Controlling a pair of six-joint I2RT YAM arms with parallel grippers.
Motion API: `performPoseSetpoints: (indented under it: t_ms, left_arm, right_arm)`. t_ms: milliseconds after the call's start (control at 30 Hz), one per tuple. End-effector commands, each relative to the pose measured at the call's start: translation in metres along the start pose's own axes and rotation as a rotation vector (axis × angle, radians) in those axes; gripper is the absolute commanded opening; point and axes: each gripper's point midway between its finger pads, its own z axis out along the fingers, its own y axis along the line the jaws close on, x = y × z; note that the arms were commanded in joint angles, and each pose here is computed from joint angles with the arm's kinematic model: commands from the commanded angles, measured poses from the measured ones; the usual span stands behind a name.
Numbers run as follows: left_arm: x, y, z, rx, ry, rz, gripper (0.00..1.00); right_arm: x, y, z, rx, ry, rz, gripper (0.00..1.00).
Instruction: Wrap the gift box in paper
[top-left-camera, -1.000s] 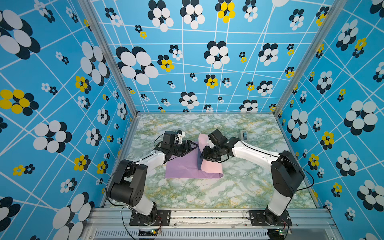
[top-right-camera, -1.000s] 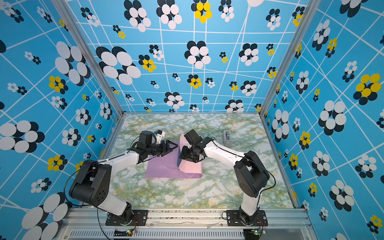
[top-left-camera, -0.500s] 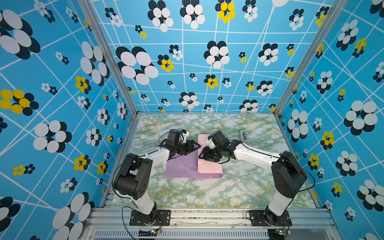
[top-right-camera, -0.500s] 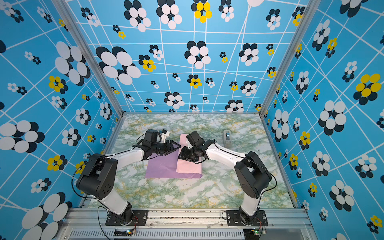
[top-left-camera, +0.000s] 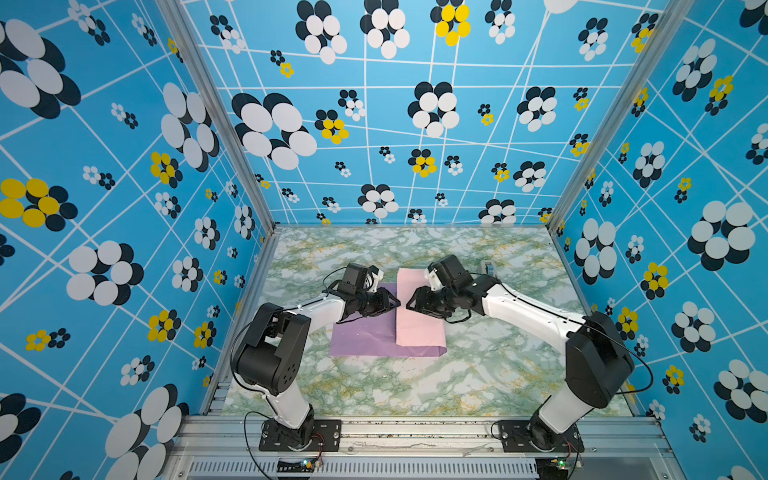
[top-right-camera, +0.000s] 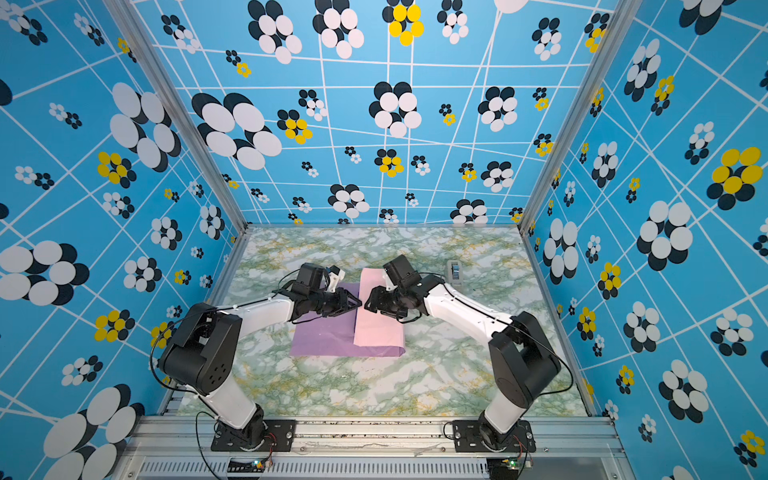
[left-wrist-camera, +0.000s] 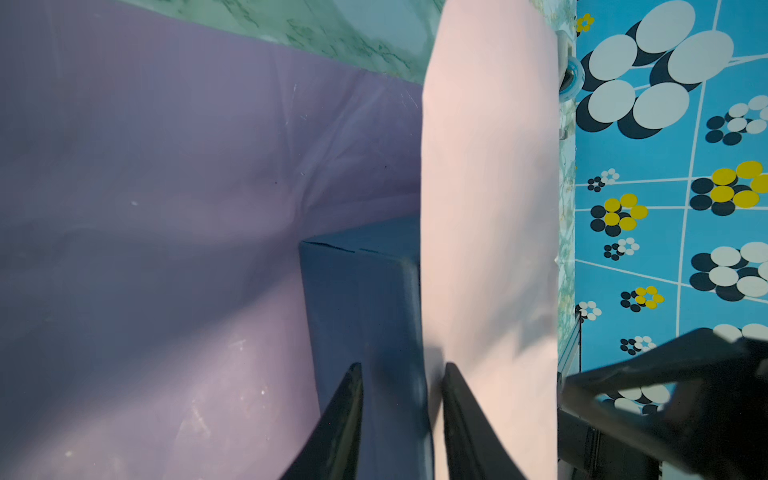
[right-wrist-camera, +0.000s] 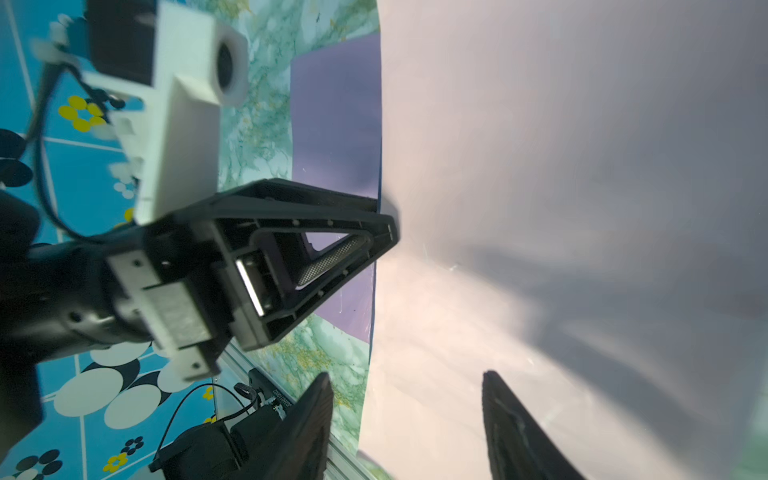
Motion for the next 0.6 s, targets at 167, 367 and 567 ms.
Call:
performPoseSetpoints:
  t_ms: [167,367,567]
  left_arm:
    - [0.011,0.020,0.001,-0.080,0.026,-0.021,0.33]
    - [0.008,0.015,-0.002,-0.067,0.010,-0.027,0.34]
    - [0.000,-0.003,-0.008,-0.012,-0.013,-0.030,0.55]
  right_arm:
    - [0.018,-0.088,-0.014,0.279,0.097,0.075,0.62]
    - [0.021,-0.077,0.020,0.205,0.153,0.090,0.57]
    - [0.026,-0.085,0.033,0.240,0.173,0.080,0.48]
